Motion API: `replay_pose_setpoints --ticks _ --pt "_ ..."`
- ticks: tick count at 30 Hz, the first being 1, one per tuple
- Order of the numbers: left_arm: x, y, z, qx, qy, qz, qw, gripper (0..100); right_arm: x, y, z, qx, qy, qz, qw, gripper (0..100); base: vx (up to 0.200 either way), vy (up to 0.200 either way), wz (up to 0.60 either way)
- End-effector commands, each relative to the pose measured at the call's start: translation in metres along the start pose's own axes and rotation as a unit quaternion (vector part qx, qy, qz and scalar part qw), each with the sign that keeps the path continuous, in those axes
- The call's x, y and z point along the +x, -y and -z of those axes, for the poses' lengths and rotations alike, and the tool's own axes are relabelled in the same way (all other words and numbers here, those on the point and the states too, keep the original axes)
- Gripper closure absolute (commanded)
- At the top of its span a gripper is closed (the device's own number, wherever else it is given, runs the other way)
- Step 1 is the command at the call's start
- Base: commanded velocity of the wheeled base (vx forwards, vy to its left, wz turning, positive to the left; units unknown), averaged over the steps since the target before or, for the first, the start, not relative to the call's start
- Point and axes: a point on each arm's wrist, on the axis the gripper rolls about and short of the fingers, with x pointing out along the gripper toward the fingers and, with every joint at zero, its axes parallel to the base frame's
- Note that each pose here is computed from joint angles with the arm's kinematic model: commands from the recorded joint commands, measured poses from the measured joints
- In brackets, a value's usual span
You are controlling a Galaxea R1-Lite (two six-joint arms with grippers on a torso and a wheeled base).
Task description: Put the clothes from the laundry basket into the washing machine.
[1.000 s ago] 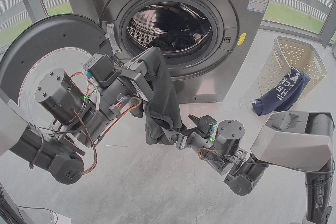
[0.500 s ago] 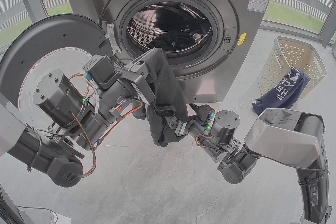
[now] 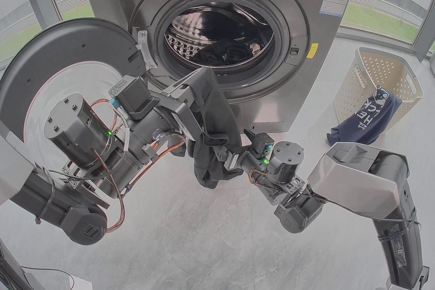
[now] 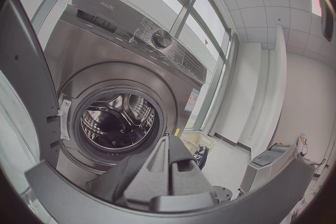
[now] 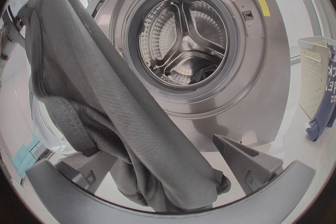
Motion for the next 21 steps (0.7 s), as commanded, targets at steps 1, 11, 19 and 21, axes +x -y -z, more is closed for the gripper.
replay_pose_setpoints --ticks 1,11,19,21 --pt "0.0 0.002 -0.001 -0.002 0.001 0.004 1.0 100 0.009 0.0 0.013 -0.001 0.005 -0.002 1.0 0 0.0 0.0 0.0" --pt "0.0 0.001 -0.002 -0.002 0.004 0.003 1.0 100 0.011 -0.004 0.008 0.002 0.015 -0.006 0.9999 100 0.0 0.0 0.0" --pt "0.0 -0.018 -0.003 0.01 0.006 -0.025 0.9996 100 0.003 0.0 -0.013 0.002 0.019 0.0 0.9998 100 0.0 0.0 0.0" --pt "0.0 -0.026 -0.002 0.015 0.004 -0.036 0.9992 100 0.001 0.004 -0.026 0.0 0.028 0.005 0.9996 100 0.0 0.0 0.0"
